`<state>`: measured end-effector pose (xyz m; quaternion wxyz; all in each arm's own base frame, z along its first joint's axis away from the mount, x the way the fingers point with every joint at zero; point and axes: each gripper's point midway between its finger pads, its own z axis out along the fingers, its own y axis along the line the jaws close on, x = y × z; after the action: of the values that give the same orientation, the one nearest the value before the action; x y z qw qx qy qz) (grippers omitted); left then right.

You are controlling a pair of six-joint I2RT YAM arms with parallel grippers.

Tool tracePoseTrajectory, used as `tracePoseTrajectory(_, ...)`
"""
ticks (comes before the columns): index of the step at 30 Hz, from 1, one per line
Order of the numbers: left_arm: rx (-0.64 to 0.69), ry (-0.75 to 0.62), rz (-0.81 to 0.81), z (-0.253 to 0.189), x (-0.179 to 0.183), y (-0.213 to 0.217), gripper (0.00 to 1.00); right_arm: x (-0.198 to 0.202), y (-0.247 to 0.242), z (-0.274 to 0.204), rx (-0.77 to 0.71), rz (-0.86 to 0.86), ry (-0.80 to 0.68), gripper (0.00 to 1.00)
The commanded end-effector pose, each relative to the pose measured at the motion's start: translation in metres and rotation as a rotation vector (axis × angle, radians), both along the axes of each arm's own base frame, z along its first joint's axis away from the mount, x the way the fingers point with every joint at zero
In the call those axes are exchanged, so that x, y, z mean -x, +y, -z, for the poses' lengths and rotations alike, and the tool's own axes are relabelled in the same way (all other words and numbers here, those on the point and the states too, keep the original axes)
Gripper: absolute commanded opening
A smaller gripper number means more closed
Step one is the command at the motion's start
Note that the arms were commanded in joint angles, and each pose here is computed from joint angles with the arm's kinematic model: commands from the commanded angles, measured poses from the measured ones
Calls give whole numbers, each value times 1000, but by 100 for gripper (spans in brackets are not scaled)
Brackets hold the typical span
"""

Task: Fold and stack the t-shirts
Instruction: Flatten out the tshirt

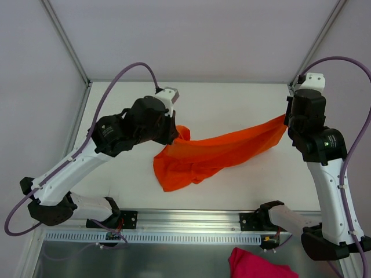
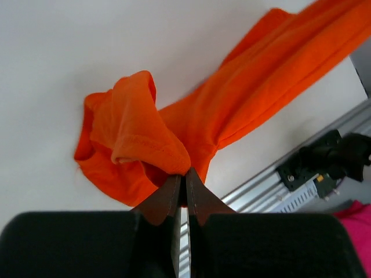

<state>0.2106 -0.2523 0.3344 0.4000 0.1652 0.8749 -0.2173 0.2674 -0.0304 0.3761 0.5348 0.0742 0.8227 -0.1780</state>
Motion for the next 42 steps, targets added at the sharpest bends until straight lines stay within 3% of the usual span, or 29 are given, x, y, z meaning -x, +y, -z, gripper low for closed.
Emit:
tracePoseTrajectory(1, -51, 172, 88, 45, 36, -21, 0, 6, -1, -6, -35, 18, -38, 1)
tracePoseTrajectory(8, -242, 445, 287, 157, 87, -59, 0, 5, 5, -4, -50, -11, -17, 1)
tracePoseTrajectory(12, -490, 533, 365, 218, 101, -57, 0, 1, 12, 0, -56, -50, 22, 1)
tracePoseTrajectory(15, -558, 554, 413, 240, 110, -61, 8, 1, 19, 5, -64, -90, 50, 1)
tracePoseTrajectory(19, -505, 503, 414, 238, 104, -74, 14, 2, 21, 17, -59, -103, 84, 1)
tracePoseTrajectory(22, -471, 452, 392, 227, 96, -80, 32, 1, 22, 22, -58, -105, 95, 1)
tracePoseTrajectory(24, -416, 399, 400, 213, 91, -87, 50, 0, 23, 27, -59, -109, 109, 1)
tracePoseTrajectory(26, -342, 337, 427, 192, 88, -95, 59, -3, 25, 32, -61, -115, 121, 1)
tracePoseTrajectory(27, -323, 318, 429, 186, 86, -96, 70, -4, 26, 34, -64, -113, 126, 1)
tracePoseTrajectory(30, -345, 275, 351, 181, 71, -85, 80, -6, 28, 36, -69, -118, 128, 1)
tracePoseTrajectory(35, -440, 343, 247, 224, 58, -60, 76, -8, 32, 36, -72, -129, 128, 1)
tracePoseTrajectory(42, -421, 483, 299, 279, 78, -63, 61, -7, 31, 32, -65, -135, 123, 1)
